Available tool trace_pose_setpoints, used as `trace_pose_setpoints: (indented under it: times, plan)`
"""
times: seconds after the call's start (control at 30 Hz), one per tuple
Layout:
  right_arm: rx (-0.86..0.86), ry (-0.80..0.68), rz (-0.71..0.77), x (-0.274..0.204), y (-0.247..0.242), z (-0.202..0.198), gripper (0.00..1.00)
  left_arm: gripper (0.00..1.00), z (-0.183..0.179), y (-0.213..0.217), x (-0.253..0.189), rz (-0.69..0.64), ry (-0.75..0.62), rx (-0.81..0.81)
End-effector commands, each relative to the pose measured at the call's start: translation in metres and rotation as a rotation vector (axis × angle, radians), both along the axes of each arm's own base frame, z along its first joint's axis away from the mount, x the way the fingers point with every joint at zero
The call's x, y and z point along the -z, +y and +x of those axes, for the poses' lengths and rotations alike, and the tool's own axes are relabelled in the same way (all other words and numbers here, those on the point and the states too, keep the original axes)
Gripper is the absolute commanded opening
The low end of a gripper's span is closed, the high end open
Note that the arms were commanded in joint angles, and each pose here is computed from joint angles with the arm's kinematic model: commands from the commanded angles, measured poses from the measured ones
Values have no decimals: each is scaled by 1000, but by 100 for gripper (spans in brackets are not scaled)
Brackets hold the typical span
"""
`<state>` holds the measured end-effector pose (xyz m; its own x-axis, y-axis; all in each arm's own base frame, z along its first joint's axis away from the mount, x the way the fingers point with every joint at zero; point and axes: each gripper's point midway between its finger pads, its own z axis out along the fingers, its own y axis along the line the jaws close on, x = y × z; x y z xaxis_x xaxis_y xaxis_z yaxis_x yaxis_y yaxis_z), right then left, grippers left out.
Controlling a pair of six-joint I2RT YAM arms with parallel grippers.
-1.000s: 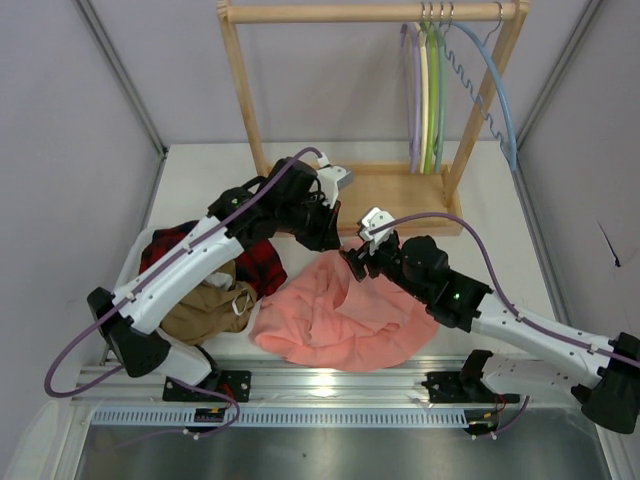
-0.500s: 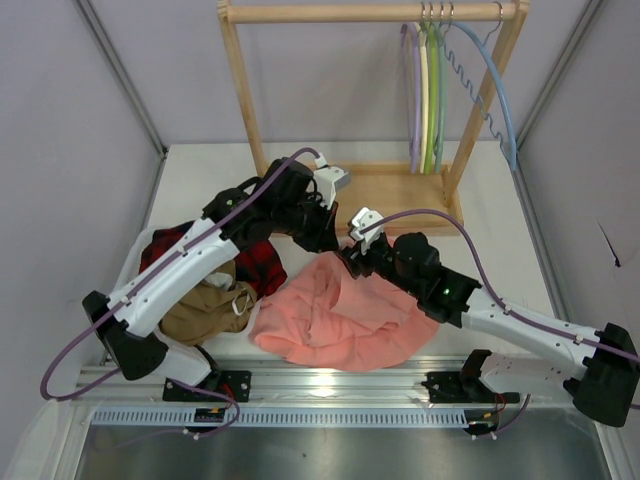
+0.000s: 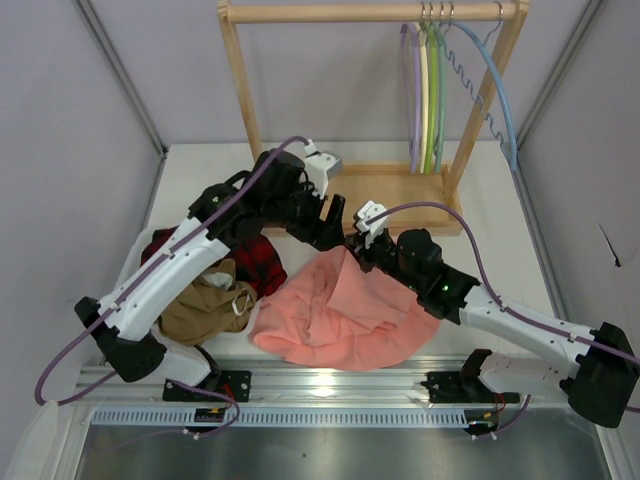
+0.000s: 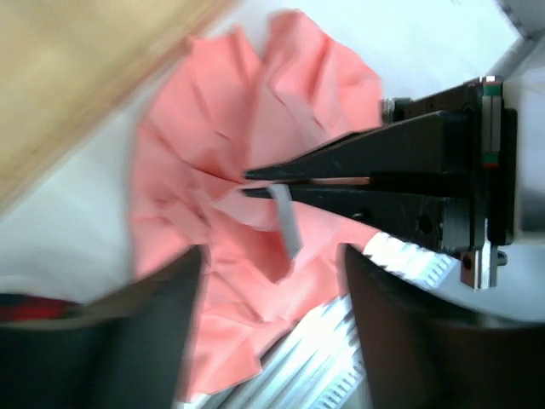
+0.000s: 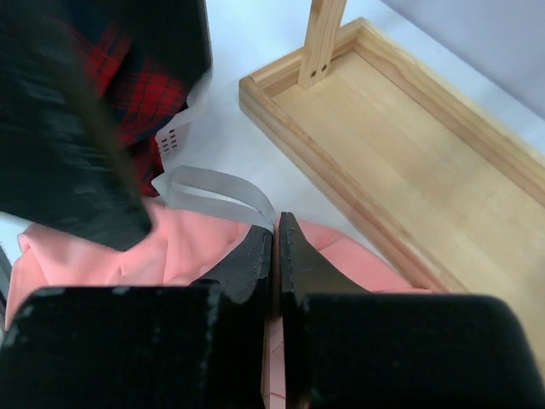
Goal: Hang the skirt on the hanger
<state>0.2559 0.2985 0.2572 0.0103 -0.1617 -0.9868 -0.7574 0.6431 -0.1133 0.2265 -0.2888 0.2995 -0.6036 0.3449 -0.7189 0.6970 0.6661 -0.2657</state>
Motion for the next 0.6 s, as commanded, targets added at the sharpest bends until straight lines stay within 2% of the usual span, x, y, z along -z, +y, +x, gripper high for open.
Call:
trace_pose_setpoints:
  times: [0.0, 0.03, 0.07, 0.3, 0.47, 0.57]
  plan:
    - [35, 37, 98, -13, -3, 4, 0, 81, 17, 26, -47, -16, -146, -126]
    - [50, 61, 113, -11, -6, 6, 0, 96, 20, 31, -50, -8, -161, -151]
    - [65, 110, 146, -7, -8, 5, 0, 99, 22, 34, -59, -18, -176, -167]
    - [83, 331, 308, -1, -21, -8, 0, 100, 47, 60, -108, -77, -295, -328]
    - [113, 436, 400, -3, -38, -20, 0, 99, 59, 38, -128, -156, -314, -297]
    - [177, 481, 429, 0, -55, -28, 0, 100, 65, 18, -150, -245, -349, -250]
